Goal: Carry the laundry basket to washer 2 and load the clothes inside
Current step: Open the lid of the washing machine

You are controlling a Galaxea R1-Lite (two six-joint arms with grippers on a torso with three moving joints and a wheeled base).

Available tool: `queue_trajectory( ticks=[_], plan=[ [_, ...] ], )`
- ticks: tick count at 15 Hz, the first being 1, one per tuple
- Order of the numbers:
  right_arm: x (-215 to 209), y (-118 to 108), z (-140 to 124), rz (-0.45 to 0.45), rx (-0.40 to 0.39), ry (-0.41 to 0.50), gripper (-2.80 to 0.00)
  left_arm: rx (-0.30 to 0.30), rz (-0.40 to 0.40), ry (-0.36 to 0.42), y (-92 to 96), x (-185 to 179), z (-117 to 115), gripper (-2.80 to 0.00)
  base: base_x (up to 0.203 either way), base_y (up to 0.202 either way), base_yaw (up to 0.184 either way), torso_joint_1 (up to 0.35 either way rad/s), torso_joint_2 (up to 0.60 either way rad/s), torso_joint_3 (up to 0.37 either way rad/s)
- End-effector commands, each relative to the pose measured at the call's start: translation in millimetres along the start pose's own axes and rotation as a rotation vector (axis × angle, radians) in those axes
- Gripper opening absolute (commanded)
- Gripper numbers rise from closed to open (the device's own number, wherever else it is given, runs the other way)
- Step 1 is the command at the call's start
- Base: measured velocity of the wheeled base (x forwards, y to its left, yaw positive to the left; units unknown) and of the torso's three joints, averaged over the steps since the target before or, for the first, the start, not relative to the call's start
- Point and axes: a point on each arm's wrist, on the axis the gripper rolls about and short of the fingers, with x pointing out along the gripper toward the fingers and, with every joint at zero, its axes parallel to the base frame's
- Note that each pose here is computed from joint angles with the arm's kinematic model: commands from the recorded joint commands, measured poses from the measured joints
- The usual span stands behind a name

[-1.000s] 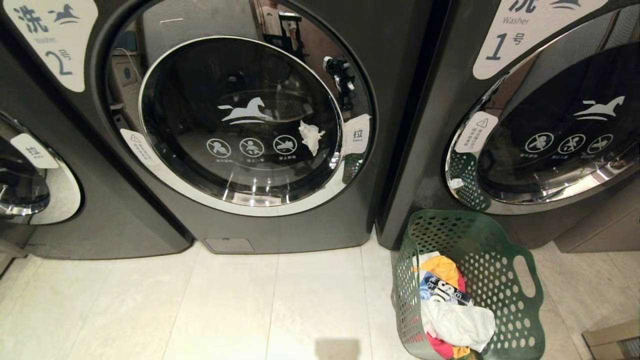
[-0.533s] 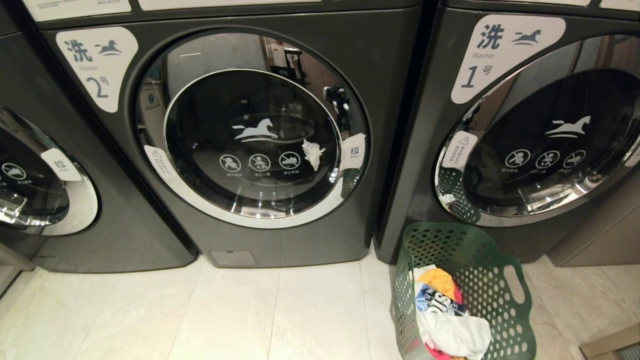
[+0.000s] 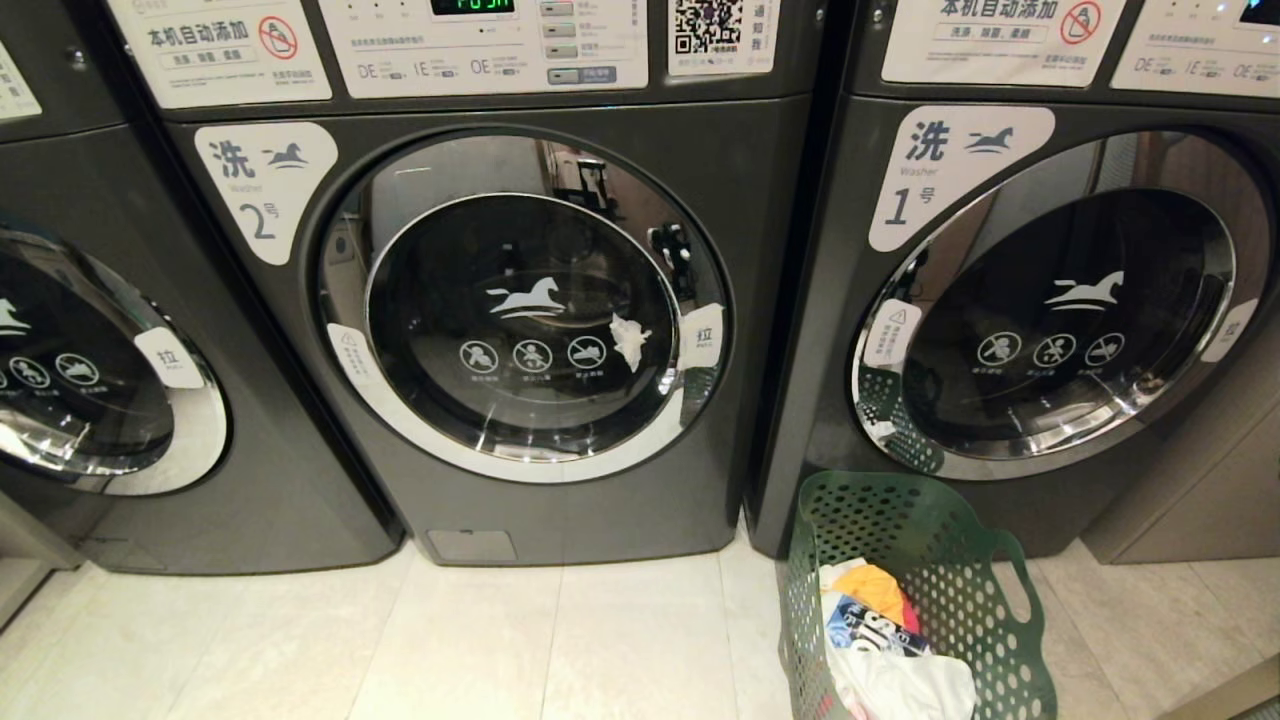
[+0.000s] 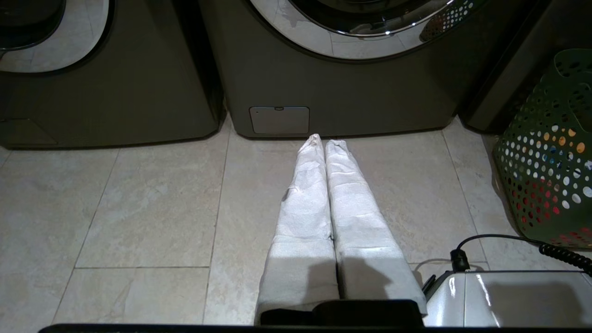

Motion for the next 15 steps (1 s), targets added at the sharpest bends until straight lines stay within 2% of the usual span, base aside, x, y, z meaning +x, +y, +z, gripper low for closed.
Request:
queue_trajectory(
  ticks=[1, 12, 15],
  plan=[
    [-0.1, 0.0, 0.2, 0.000, 0.000, 0.004, -2.80, 0.000, -0.002, 0.003, 0.0, 0.2, -0.4, -2.80, 0.000, 0.000, 0.000, 0.004, 0.00, 0.043],
    [-0.1, 0.0, 0.3, 0.000, 0.001, 0.002, -2.80, 0.005, -0.002, 0.003, 0.0, 0.2, -0.4, -2.80, 0.000, 0.000, 0.000, 0.000, 0.00, 0.007],
    [-0.1, 0.0, 0.3, 0.000, 0.000, 0.003, -2.80, 0.005, 0.001, 0.002, 0.0, 0.0, 0.0, -2.80, -0.001, -0.141, -0.003, 0.006, 0.00, 0.002]
  ],
)
